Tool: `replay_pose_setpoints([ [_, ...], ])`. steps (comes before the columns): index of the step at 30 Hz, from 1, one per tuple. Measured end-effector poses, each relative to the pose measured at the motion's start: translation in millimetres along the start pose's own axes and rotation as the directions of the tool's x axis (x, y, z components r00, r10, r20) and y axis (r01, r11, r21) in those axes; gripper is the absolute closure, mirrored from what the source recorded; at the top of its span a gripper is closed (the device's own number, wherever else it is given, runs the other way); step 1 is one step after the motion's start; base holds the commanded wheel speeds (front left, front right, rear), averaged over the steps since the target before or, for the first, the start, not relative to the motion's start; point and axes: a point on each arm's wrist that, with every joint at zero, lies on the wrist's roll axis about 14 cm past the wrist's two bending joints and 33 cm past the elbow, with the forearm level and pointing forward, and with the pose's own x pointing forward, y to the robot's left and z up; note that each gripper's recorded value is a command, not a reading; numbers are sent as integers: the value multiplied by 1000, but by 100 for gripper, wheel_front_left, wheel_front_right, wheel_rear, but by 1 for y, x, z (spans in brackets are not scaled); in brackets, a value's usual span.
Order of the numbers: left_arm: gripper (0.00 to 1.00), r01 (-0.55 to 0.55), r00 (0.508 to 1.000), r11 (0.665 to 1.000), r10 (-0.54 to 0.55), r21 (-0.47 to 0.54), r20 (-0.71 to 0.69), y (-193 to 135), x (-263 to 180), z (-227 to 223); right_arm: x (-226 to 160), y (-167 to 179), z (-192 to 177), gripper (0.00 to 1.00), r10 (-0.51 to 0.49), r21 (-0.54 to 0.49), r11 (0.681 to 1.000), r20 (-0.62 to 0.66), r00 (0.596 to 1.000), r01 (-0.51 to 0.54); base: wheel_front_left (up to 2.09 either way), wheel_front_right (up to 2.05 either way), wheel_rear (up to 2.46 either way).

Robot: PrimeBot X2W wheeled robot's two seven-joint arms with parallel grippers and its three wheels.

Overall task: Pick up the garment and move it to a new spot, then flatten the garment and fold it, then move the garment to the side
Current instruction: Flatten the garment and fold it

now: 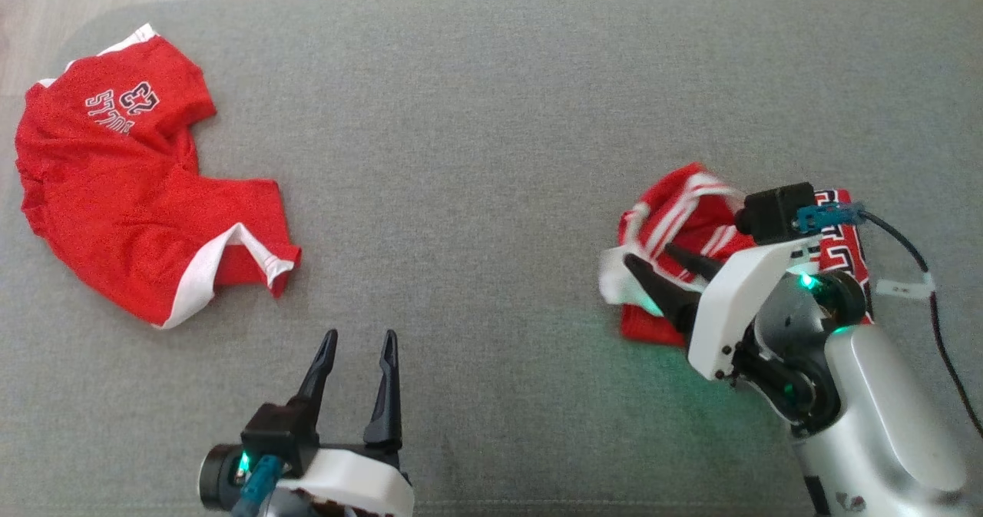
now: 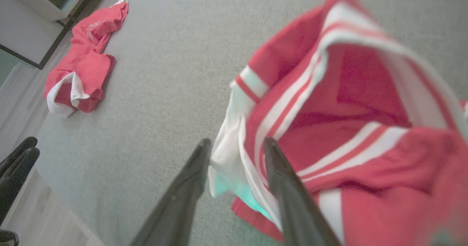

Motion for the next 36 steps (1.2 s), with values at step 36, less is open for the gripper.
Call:
replay_pose_setpoints([
  [36,0,-22,994,998,15,62,105,13,-32,26,-125,-97,-24,0,-425,23,841,647,633,541,0,0,0],
])
